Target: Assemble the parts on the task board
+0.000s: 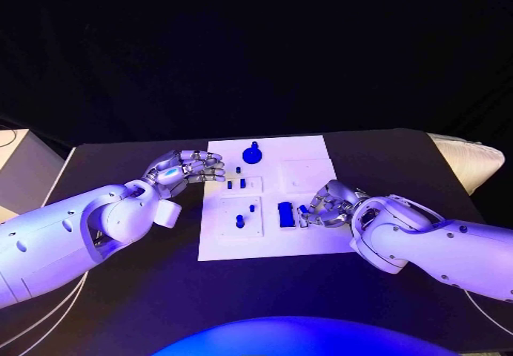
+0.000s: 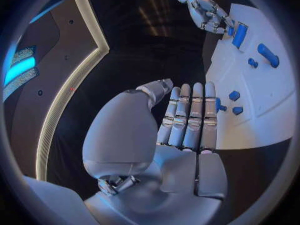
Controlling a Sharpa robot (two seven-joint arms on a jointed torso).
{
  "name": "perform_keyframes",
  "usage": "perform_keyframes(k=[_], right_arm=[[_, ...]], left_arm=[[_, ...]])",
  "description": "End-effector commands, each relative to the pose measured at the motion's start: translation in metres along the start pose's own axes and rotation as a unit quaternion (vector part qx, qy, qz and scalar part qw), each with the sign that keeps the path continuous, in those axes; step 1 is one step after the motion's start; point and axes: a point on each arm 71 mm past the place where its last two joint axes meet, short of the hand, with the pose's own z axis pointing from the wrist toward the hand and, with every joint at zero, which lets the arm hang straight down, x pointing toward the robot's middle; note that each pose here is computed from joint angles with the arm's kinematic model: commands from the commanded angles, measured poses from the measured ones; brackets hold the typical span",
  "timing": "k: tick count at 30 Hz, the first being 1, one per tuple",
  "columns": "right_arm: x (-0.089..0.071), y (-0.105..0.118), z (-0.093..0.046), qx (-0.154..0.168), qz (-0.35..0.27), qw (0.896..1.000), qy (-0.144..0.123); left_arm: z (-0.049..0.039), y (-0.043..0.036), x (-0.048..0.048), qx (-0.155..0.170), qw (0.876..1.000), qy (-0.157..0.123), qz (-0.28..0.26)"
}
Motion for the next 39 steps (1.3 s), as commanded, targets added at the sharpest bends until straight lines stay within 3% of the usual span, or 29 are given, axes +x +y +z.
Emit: perform_keyframes(k=[1, 39], right_arm=[[0.003, -0.0006, 0.0007, 0.007, -0.009, 1.0, 0.014], [0.0064, 0.0041, 0.0024, 0.002, -0.014, 1.0, 0.015]], left_arm=[[0.0006, -0.0004, 0.003, 0.002, 1.0, 0.01, -0.006], [0.0012, 0.0003, 0.0023, 0.001, 1.0, 0.011, -0.006]])
